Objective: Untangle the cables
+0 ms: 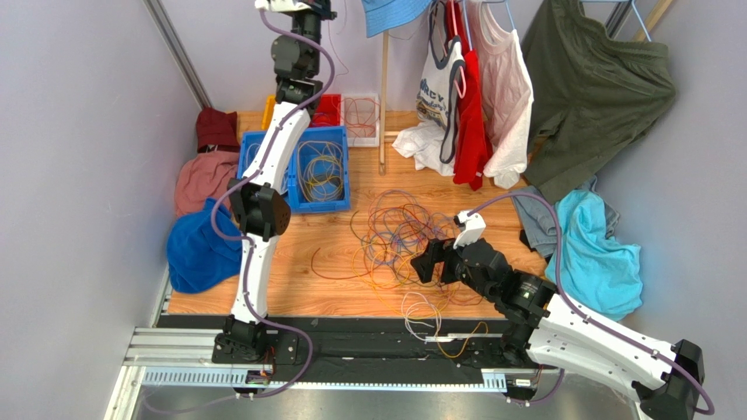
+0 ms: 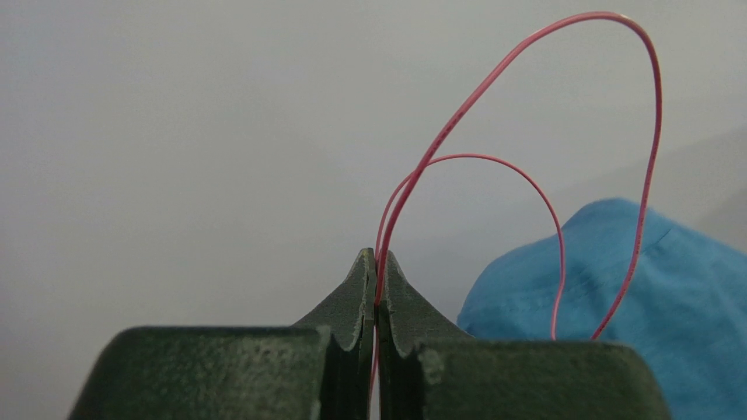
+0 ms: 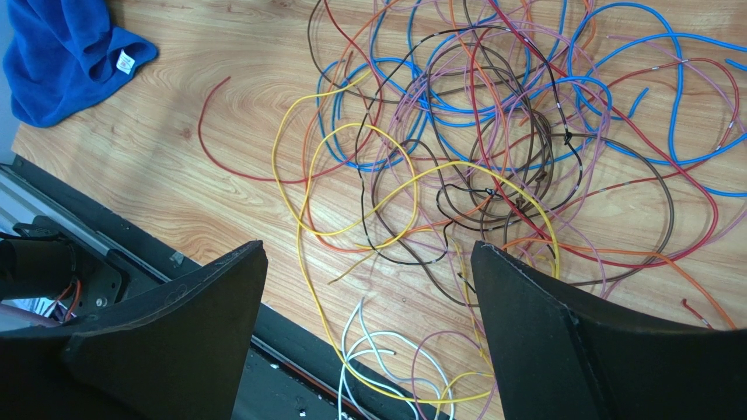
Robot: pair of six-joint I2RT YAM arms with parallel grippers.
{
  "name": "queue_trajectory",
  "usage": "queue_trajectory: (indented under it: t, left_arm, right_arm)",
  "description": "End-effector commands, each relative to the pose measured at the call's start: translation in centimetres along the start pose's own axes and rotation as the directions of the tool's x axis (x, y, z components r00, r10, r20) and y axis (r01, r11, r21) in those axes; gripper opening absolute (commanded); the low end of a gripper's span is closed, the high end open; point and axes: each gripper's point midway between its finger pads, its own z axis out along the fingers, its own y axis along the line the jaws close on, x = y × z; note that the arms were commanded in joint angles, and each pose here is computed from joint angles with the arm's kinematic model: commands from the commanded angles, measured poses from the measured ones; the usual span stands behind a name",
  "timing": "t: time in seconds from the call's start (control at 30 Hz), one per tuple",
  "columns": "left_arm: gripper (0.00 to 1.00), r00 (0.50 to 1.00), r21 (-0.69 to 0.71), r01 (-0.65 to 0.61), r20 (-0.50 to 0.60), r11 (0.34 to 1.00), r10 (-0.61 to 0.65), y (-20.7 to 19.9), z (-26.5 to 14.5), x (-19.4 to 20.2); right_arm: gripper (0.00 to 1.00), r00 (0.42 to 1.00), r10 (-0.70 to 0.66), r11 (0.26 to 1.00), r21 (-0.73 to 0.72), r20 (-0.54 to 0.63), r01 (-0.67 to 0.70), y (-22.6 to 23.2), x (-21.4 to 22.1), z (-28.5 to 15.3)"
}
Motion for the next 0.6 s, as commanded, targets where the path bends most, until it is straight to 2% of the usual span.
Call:
queue_trajectory:
  t: [0.0,0.2,0.3,0.4,0.5,0.57]
  left_arm:
    - [0.00,0.999,-0.026,-0.007,-0.047,1.000,0.006,1.4,-1.1,4.5]
    - [0.00,0.979,-0.047,-0.017,-0.204,0.999,0.008,3.1,-3.7,12.0]
    - [0.00,0.949,-0.084,-0.037,-0.316,0.996,0.008,4.7,-6.1,16.4]
    - [0.00,0.917,-0.114,-0.052,-0.398,0.992,0.003,5.8,-8.1,19.6]
    - [0.00,0.881,-0.131,-0.021,-0.471,0.991,-0.043,6.1,-9.9,22.1]
    - [0.00,0.871,-0.127,0.021,-0.485,0.992,-0.081,5.5,-10.4,22.4]
  right_arm:
    - [0.91,0.997,-0.011,1.000,-0.003,0.072,0.011,0.3,-1.7,0.2]
    - [0.92,0.998,-0.030,1.000,0.009,0.060,0.030,0.0,-1.2,0.7]
    - [0.92,0.998,-0.033,0.999,0.011,0.045,0.032,-0.1,-0.6,1.0]
    - [0.92,0.998,-0.036,0.999,0.015,0.041,0.036,-0.3,-0.3,1.1]
    - [0.92,0.998,-0.041,0.999,0.015,0.045,0.041,-0.4,-0.3,1.3]
    - [0.92,0.998,-0.042,0.999,0.022,0.045,0.041,-0.5,-0.2,1.5]
